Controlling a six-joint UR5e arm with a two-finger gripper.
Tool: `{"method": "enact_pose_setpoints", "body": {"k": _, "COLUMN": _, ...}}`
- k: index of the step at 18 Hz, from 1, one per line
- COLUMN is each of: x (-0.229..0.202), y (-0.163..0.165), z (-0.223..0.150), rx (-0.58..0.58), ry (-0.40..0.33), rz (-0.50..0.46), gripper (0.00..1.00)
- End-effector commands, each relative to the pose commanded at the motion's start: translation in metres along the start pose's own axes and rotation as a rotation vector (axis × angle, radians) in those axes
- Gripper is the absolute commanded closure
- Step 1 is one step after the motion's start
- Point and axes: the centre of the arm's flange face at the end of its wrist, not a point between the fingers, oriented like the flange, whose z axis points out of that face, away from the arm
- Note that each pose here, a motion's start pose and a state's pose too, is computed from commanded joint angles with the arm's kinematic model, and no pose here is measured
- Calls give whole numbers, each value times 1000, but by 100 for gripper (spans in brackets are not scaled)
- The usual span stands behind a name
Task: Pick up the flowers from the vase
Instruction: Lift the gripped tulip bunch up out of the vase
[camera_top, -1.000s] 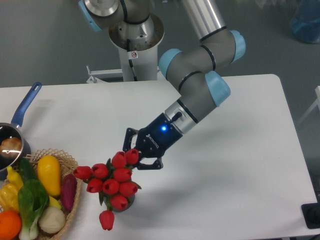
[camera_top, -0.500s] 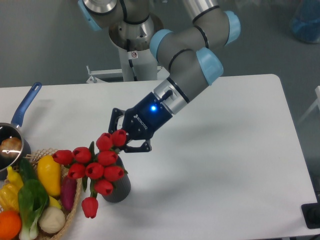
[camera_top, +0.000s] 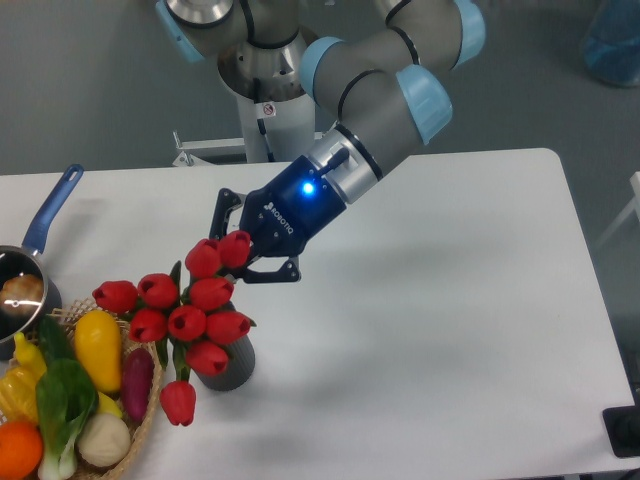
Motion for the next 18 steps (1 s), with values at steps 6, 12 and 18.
{"method": "enact_pose_setpoints", "body": {"k": 6, "x": -2, "y": -20, "z": -21, "rx": 14, "ry": -38, "rz": 44, "gripper": 100}}
{"method": "enact_pose_setpoints", "body": {"k": 12, "x": -1, "y": -31, "z": -47, "rx": 40, "ry": -73, "rz": 48, "gripper": 100}}
{"method": "enact_pose_setpoints", "body": {"k": 18, "x": -13, "y": -44, "z": -76, "rx": 58, "ry": -120, "rz": 27, "gripper": 100}}
